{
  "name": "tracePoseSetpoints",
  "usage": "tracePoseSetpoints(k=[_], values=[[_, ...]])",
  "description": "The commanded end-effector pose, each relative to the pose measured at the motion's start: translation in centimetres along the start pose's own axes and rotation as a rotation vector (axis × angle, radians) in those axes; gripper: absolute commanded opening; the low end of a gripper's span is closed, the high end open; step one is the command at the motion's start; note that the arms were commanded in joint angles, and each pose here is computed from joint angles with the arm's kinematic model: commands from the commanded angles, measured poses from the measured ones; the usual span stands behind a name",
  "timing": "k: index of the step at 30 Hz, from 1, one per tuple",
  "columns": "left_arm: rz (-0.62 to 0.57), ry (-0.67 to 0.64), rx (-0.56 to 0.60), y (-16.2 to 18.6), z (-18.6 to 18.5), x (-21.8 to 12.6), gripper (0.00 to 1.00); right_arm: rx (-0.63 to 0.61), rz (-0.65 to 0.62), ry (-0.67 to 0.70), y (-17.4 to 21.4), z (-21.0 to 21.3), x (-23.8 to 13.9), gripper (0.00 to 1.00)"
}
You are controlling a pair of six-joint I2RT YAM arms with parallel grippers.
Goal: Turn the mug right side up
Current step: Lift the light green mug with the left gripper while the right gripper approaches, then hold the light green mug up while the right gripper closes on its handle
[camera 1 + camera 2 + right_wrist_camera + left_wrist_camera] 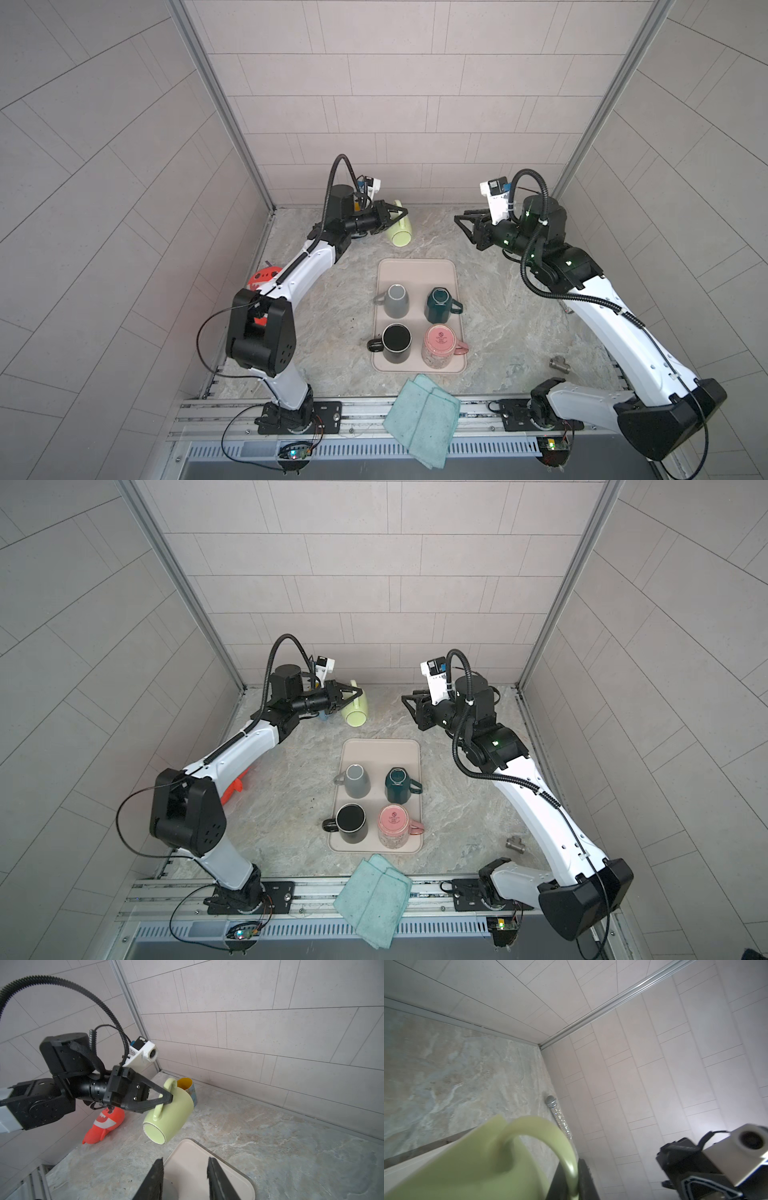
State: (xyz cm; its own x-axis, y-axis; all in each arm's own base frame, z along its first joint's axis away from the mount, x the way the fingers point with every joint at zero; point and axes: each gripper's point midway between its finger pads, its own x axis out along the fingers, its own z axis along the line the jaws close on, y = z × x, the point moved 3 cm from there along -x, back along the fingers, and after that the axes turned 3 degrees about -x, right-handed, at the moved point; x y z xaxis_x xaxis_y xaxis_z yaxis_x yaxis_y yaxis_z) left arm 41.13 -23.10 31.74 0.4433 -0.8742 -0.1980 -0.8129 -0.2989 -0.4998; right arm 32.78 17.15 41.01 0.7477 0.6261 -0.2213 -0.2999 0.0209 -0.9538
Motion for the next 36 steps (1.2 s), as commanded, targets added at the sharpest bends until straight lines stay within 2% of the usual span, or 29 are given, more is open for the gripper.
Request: tracePoseSetpoints(k=[1, 8, 13, 18, 27, 36], values=[[-0.008, -0.119, 0.260, 0.7, -0.5, -1.9, 0.00, 0.102, 0.018, -0.154, -1.3, 1.2, 0.4, 0.37], [-0.116, -0.201, 0.456, 1.1, -1.1, -4.0, 0.00, 0.246, 0.033, -0.317, -2.5, 1.2, 2.2, 0.40], [-0.192, -0.097, 0.594, 1.0, -4.0, -4.7, 0.00, 0.341, 0.018, -0.445, -3.3, 1.0, 3.3, 0.45], [-0.197, -0.007, 0.742, 1.7, -6.9, -4.4, 0.00, 0.421, -0.010, -0.583, -4.2, 1.4, 4.7, 0.48], [-0.206, -0.007, 0.997, 4.2, -9.1, -4.2, 0.00, 0.498, 0.012, -0.705, -4.2, 1.2, 6.9, 0.53], [-0.255, -0.037, 1.091, 4.1, -9.2, -3.8, 0.00, 0.538, 0.068, -0.811, -3.1, 2.9, 7.8, 0.50]])
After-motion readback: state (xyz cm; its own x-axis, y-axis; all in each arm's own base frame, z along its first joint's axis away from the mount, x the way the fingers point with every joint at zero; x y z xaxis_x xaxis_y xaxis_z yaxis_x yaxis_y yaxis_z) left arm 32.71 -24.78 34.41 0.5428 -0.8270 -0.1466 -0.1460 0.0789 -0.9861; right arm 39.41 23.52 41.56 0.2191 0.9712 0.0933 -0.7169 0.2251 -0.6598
